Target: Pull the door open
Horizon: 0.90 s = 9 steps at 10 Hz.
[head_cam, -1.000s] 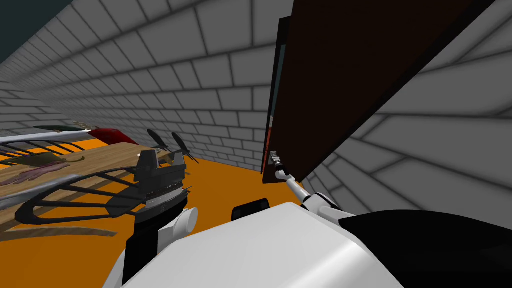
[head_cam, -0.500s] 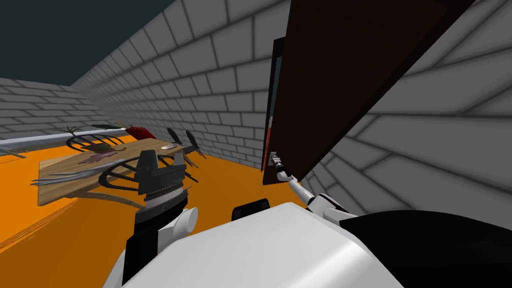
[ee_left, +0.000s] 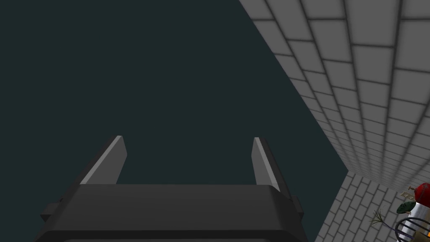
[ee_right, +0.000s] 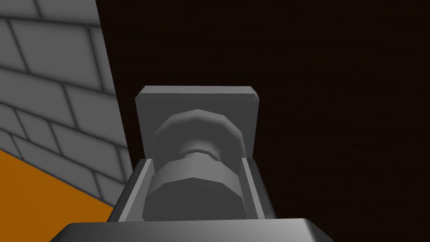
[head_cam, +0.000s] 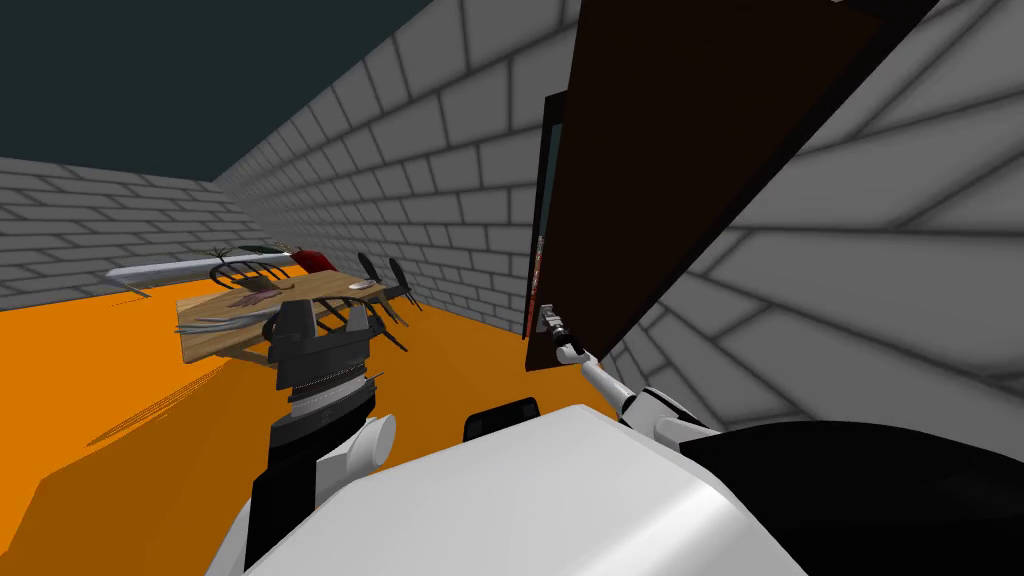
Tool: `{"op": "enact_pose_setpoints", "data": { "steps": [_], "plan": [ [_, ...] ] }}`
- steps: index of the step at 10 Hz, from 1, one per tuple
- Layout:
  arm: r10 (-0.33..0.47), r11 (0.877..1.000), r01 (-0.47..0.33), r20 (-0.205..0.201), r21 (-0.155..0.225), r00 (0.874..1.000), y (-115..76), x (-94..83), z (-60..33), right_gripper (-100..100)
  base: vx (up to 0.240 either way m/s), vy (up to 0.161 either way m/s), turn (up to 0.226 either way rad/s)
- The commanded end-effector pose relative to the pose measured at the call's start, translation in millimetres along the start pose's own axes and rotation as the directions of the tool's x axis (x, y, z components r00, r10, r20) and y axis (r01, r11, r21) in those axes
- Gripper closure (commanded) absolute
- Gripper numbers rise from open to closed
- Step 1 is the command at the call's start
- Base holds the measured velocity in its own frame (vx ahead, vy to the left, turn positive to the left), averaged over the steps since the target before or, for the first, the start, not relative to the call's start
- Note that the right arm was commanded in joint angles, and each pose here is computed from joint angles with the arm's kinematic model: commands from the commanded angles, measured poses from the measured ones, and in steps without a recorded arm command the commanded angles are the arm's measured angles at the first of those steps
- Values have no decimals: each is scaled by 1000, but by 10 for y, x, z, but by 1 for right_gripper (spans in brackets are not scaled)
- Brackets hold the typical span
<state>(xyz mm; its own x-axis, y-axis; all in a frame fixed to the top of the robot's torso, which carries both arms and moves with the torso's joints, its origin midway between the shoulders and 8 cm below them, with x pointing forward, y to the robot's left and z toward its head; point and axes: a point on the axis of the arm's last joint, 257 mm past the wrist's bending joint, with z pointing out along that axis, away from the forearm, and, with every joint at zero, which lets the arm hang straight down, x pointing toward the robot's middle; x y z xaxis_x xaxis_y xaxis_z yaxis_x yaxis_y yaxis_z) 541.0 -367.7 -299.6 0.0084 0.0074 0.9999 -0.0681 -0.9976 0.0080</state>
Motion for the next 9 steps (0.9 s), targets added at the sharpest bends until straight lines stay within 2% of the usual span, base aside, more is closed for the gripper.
{"op": "enact_pose_setpoints", "data": {
  "steps": [1,9],
  "plan": [
    [3,1000,-2,-5,21,1000,-48,18,-22,100,-231,-99,105],
    [8,993,-7,-8,114,1000,-203,35,-164,100,-199,-90,97]
  ]
}}
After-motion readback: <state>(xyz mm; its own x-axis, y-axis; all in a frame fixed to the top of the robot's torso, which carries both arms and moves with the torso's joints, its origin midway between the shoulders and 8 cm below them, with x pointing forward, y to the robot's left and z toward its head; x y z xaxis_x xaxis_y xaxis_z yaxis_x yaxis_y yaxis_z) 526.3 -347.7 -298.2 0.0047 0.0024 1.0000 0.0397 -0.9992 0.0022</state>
